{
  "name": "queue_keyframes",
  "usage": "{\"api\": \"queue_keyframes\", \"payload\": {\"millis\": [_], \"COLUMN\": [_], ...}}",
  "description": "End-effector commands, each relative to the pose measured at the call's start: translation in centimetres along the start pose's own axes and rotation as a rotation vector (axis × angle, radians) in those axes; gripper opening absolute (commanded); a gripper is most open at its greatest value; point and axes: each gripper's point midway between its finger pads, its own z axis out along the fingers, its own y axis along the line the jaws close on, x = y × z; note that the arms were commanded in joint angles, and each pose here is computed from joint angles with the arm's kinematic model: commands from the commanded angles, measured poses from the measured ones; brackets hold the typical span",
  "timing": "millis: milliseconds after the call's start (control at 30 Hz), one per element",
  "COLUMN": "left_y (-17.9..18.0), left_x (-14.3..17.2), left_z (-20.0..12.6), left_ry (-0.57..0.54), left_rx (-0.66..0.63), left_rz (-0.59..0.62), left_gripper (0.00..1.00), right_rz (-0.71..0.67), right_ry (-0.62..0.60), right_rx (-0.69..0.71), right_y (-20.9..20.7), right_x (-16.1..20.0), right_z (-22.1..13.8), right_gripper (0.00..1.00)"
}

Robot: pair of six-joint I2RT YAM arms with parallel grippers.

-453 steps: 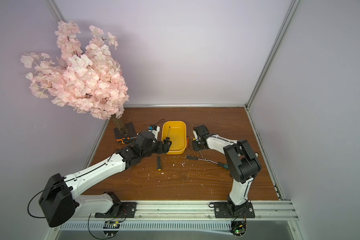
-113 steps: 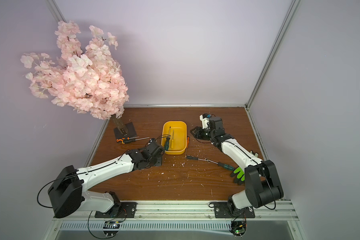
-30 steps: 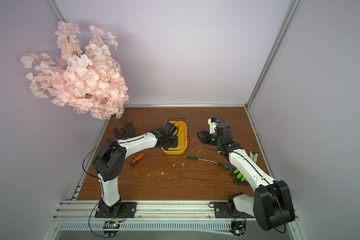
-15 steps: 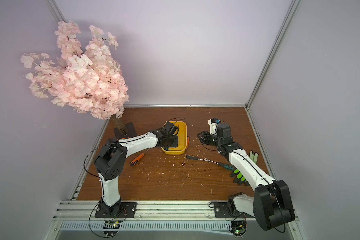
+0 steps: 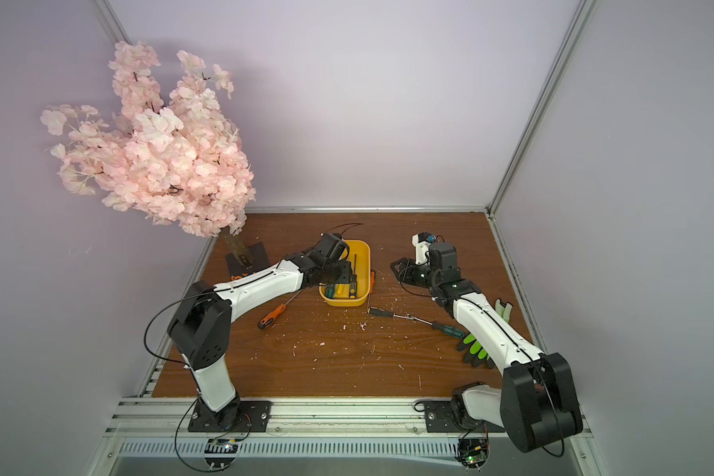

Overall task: Put the screwdriver on the desktop into the storage box
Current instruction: Place the screwdriver in the storage box, then pick up the screwdriver from the center of the board.

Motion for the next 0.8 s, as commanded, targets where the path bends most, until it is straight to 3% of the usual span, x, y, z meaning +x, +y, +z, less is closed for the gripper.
{"api": "queue_keyframes", "payload": {"millis": [0,267,767], "left_y": [-0.1,0.9,6.7], "left_x": [-0.9,-0.6,1.9], "left_z": [-1.7,-3.9,-7.8], "left_ry": [-0.032,-0.071,-0.119], "left_rx": [-0.009,-0.006,-0.112], "left_rz": [0.024,0.009,-0.075], "left_gripper": [0.49,0.53,0.58], "right_rz": [-0.031,-0.027,0.001], "right_ry": [-0.027,-0.014,0.001], "right_rx": [-0.043,-0.037,-0.054], "right_y": [1.5,1.1,0.8], "right_x": [-1.5,-0.8,0.1], "right_z": [-0.5,-0.3,0.1], "right_gripper": [0.40,0.40,0.40]}}
